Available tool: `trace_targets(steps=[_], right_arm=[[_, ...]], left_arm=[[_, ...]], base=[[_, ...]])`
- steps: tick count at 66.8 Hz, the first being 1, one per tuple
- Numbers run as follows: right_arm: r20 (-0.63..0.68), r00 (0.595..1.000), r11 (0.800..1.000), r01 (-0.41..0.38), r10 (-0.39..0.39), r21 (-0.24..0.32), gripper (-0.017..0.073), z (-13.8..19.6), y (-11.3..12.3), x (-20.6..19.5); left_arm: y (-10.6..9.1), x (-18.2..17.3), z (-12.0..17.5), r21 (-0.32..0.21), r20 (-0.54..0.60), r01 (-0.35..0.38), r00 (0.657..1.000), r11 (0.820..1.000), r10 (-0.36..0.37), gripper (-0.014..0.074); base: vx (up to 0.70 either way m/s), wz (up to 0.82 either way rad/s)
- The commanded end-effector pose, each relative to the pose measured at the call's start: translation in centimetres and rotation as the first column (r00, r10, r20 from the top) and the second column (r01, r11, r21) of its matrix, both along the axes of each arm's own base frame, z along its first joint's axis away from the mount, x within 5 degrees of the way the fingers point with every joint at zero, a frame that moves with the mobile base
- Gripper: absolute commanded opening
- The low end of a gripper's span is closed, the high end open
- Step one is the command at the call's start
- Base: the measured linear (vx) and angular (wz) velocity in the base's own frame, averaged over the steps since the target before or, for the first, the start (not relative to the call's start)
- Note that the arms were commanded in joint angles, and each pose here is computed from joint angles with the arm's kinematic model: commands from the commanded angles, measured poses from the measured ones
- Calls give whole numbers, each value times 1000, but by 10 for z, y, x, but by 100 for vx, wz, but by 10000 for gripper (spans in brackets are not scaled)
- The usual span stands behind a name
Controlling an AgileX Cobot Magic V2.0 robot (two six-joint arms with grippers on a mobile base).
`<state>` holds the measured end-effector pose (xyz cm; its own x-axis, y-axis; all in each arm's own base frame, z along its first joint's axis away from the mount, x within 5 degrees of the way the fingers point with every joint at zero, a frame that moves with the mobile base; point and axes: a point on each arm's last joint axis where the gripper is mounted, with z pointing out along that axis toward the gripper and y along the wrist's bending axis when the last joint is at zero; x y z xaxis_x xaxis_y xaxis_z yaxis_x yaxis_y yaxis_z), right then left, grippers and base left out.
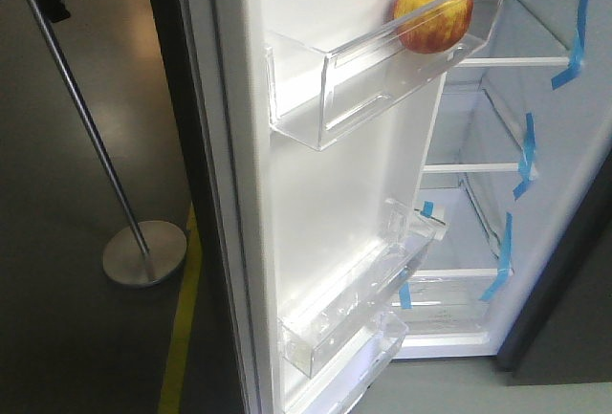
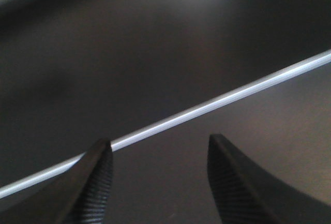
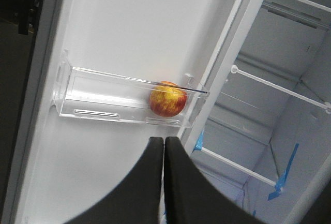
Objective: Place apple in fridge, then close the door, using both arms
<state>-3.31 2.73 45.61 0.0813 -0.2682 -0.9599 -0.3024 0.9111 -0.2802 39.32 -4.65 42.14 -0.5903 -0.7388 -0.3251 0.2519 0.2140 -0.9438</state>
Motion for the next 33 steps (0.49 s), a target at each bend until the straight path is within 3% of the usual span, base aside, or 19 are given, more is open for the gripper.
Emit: trace_targets(steps=[1, 19, 33], right_arm=[[66, 998, 1000, 11, -13, 22, -3, 11, -1, 4], [66, 998, 1000, 11, -13, 22, -3, 11, -1, 4], [71, 997, 1000, 13, -14, 24, -3, 11, -1, 4]], left_arm=[[-16, -11, 36, -93, 106, 89, 991, 992, -79, 391], [-62, -18, 45, -74, 150, 221, 967, 973, -208, 391], [-100, -36, 42, -14, 156, 385, 912, 923, -378, 391]], base=[[0, 0], [0, 0], [0, 0]])
